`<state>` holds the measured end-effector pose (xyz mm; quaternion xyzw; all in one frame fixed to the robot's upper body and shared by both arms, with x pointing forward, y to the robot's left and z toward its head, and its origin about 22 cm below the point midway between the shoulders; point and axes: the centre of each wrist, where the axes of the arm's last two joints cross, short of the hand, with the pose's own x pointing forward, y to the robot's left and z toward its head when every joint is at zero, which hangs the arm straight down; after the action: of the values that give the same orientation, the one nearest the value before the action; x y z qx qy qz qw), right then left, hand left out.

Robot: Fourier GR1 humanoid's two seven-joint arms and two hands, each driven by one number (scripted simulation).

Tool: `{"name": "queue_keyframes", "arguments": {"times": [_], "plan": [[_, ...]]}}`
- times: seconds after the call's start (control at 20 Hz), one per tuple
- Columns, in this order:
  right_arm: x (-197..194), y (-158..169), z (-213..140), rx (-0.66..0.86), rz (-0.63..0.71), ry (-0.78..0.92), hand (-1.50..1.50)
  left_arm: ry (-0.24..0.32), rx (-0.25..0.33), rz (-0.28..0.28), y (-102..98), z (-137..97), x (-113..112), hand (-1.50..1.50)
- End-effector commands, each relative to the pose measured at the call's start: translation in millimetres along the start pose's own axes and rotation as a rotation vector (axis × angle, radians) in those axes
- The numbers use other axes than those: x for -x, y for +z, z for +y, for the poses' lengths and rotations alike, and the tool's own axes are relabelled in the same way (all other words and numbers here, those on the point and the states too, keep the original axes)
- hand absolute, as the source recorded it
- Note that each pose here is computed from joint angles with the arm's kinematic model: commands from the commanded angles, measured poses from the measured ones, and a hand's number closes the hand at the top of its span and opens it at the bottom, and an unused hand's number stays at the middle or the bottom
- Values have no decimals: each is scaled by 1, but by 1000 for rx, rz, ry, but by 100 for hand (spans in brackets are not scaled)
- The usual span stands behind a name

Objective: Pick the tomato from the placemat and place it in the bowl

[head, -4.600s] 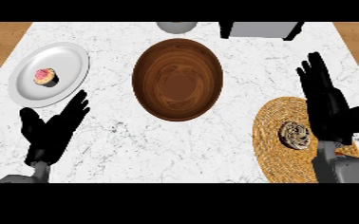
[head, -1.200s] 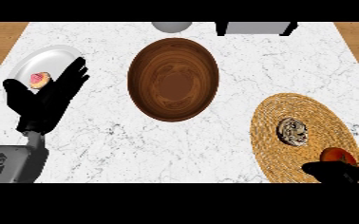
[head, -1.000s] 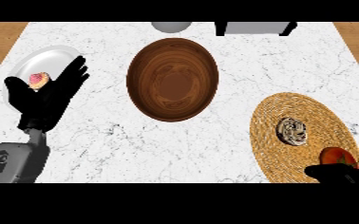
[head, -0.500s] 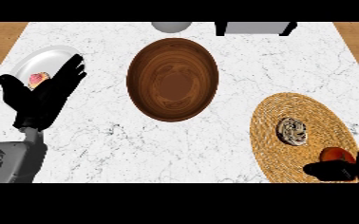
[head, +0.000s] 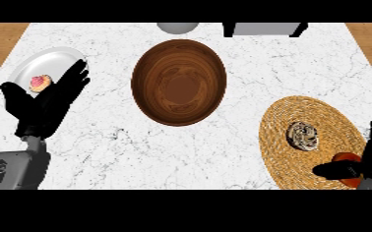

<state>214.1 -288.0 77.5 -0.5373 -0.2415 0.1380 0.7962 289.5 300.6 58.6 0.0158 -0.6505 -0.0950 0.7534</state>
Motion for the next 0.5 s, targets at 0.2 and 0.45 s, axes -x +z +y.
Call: {"name": "queue_keyframes", "arguments": {"times": [0.2,0.45], "plan": [[24,-23,16,-11,42,-23,-150,-4,9,12,0,3,22,0],[25,-33,20,-35,40,-40,-150,-1,3,-3,5,14,-8,0]]}}
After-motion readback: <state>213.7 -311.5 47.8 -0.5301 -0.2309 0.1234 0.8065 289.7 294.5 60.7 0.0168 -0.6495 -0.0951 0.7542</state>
